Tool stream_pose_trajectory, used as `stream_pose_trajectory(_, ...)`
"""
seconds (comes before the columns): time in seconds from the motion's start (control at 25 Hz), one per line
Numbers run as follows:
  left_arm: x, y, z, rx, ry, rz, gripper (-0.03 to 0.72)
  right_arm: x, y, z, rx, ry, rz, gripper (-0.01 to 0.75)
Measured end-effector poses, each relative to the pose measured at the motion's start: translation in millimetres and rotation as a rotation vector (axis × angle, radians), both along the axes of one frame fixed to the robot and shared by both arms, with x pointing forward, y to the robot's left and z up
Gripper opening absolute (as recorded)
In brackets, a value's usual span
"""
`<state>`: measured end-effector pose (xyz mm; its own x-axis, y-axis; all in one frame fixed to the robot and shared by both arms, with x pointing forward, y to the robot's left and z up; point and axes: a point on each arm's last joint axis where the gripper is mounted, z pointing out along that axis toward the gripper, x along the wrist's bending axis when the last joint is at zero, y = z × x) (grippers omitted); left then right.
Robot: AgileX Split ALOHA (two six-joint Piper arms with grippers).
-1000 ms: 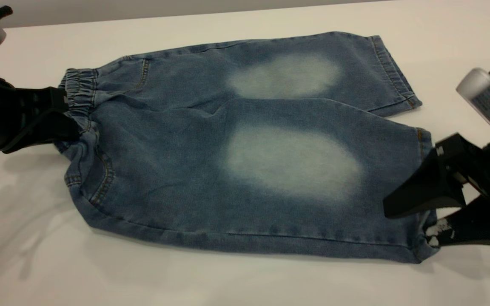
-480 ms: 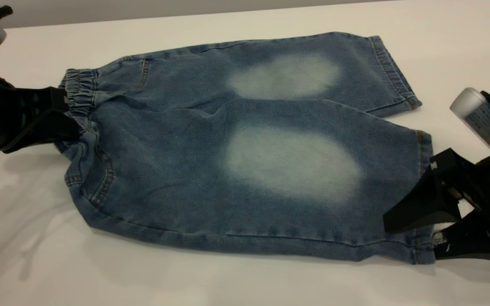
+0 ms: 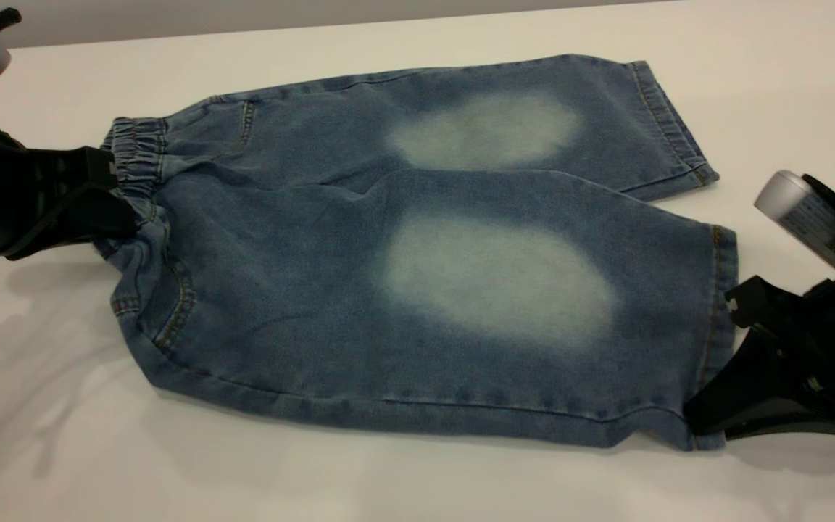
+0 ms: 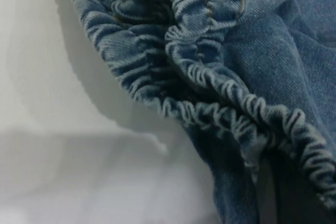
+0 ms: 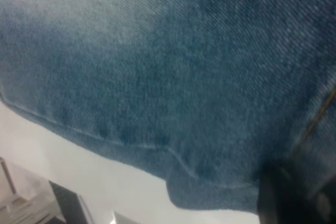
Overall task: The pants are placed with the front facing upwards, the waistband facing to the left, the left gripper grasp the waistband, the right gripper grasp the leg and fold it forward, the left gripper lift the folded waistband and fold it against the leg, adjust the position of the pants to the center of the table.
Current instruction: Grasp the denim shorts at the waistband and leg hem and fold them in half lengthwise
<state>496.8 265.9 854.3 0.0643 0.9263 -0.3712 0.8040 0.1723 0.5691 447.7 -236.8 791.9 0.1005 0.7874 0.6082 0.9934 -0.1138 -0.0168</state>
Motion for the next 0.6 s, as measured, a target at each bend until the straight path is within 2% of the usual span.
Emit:
stream_pose_trajectory(0.24,1,-2,2,-0.025,-0.022,0.0,0.088,9,-4,14,-0.051,-0.074,-0.03,0.013)
stream_pose_trajectory(0.36,3,-4,5,-0.06,-0.046,0.005,0.088,16,-2,34,-0.016,-0.158,-0.029,0.013)
stream_pose_trajectory(0.6,7,-8,11,-0.125,-0.118,-0.01,0.088,26,-2,74,-0.02,-0.334,-0.024,0.013)
